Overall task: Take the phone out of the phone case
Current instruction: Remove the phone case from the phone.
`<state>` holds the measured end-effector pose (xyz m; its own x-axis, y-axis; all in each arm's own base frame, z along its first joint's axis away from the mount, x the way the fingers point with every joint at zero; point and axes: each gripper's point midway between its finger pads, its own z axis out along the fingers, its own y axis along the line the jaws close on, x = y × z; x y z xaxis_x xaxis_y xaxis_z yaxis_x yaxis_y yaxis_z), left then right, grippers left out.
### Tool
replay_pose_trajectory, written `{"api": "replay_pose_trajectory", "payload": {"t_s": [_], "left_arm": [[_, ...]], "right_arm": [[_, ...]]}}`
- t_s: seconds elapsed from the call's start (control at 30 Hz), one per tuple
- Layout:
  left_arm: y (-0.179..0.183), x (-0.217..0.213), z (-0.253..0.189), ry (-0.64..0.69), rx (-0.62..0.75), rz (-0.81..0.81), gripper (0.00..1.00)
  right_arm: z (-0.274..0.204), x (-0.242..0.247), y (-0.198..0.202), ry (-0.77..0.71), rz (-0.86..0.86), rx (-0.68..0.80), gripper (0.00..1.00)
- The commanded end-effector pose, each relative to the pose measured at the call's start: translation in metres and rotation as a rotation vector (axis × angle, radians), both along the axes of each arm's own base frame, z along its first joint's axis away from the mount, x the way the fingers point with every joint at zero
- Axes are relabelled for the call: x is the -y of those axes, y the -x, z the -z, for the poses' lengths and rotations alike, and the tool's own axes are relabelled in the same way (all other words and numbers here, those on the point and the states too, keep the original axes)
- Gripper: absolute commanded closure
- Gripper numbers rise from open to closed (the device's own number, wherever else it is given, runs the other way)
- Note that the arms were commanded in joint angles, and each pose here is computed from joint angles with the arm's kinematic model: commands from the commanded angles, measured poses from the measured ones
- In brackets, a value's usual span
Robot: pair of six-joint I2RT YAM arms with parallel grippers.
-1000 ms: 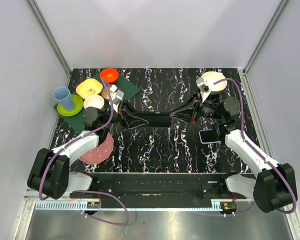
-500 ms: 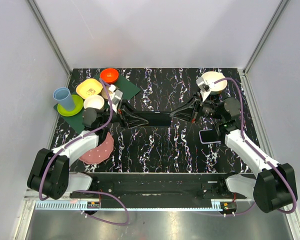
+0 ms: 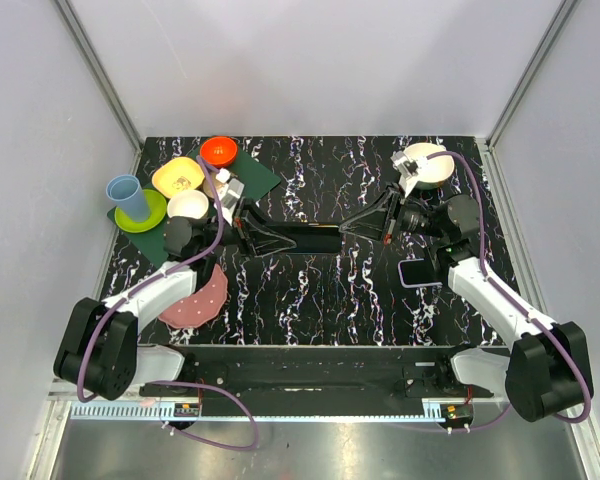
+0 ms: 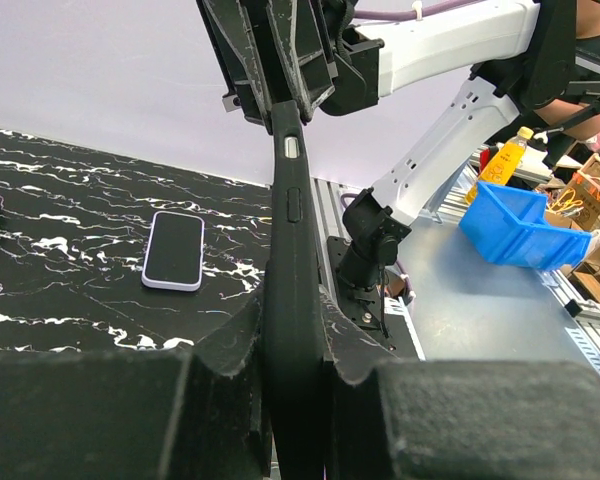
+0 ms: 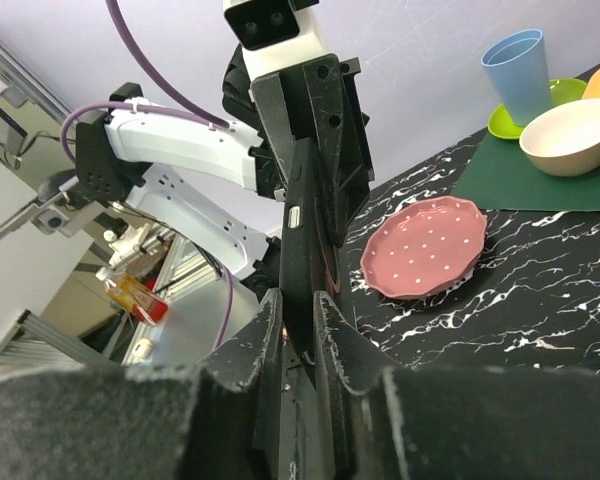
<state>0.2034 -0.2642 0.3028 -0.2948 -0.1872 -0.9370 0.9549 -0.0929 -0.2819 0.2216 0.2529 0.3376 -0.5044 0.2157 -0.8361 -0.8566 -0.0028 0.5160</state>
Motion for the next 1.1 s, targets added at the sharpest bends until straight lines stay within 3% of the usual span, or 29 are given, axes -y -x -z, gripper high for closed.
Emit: {"api": "replay_pose_trajectory", "payload": {"t_s": [0.0, 1.07], "left_arm": [[0.024, -0.008, -0.034, 0.088, 0.268, 0.015, 1.0], [0.038, -0.009, -0.039, 0.093, 0.332, 0.046, 1.0]], "right_arm": [[-0.02, 0.004, -0.012, -0.055, 0.061, -0.065, 0.96], [-0.022, 0.013, -0.029, -0.132, 0.122, -0.273, 0.9]]}}
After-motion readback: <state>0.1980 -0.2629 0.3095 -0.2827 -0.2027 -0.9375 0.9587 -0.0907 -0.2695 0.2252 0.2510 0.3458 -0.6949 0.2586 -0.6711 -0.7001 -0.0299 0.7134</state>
